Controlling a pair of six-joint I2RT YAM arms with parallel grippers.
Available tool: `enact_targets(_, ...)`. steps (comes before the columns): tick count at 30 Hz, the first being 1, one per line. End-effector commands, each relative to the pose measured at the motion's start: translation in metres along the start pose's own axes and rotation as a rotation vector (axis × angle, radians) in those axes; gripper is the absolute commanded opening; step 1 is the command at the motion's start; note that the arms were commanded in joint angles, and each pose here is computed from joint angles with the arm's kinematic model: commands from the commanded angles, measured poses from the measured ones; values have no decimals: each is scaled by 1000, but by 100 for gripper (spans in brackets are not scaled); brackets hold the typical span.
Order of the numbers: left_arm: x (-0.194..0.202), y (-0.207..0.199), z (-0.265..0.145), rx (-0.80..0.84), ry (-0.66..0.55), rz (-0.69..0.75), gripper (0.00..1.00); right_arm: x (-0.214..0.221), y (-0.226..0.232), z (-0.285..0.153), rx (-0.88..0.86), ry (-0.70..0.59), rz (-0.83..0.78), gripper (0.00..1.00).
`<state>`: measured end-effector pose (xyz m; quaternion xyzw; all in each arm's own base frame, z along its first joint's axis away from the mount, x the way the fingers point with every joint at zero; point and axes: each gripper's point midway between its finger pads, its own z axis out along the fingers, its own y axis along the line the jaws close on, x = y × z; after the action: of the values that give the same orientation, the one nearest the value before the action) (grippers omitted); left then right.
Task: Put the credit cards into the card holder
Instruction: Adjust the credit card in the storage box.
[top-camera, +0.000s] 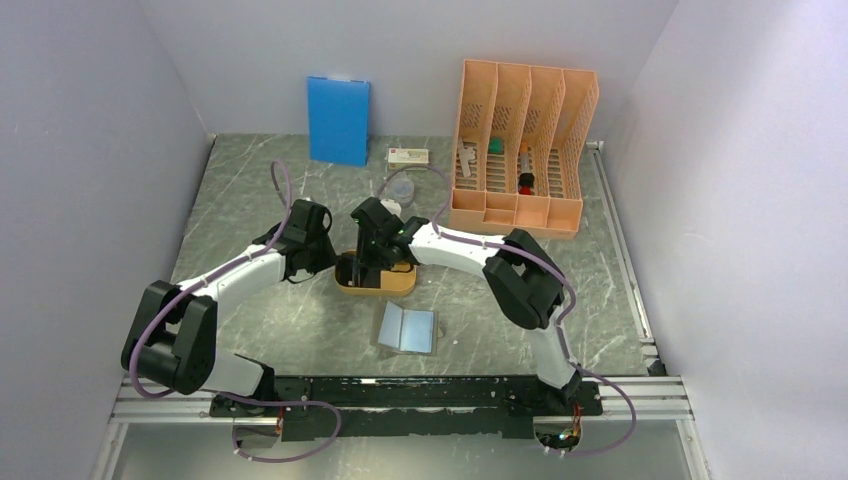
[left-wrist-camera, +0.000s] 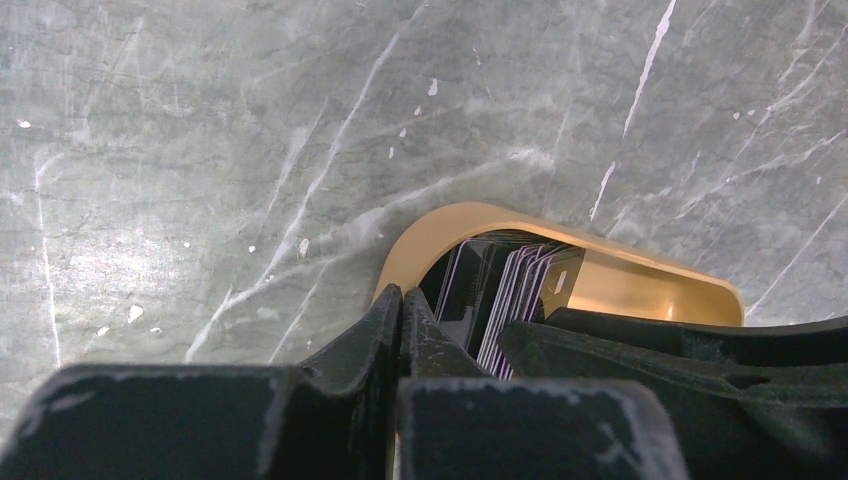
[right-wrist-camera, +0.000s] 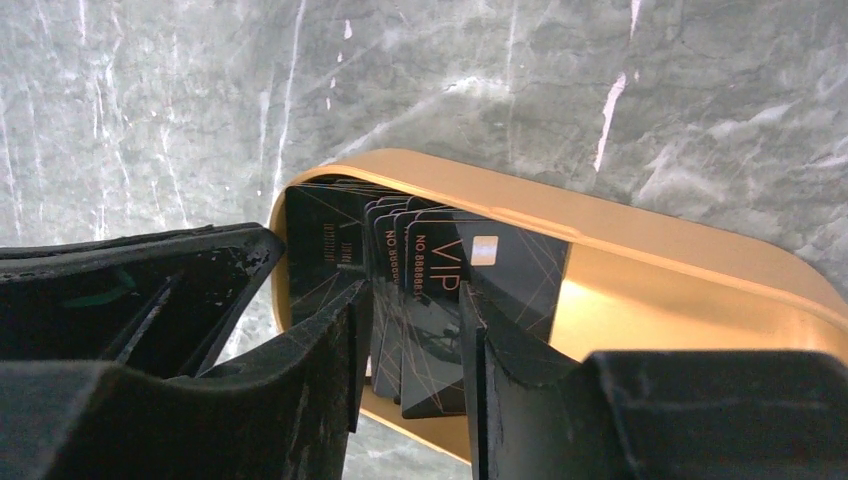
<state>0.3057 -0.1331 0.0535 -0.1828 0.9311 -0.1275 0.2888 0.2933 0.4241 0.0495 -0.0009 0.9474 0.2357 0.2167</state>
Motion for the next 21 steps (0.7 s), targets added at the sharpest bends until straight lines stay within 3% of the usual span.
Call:
enact_targets(1, 22, 7, 1, -5, 81, -7, 5, 36, 11, 15, -13, 85, -27, 40)
enact_targets(15, 1, -2, -18, 3, 25, 2, 5, 29, -1, 7, 39, 44, -87, 37)
enact_targets(21, -10, -19, -33, 97, -15, 21, 23, 32, 1, 10, 27, 51, -89, 35)
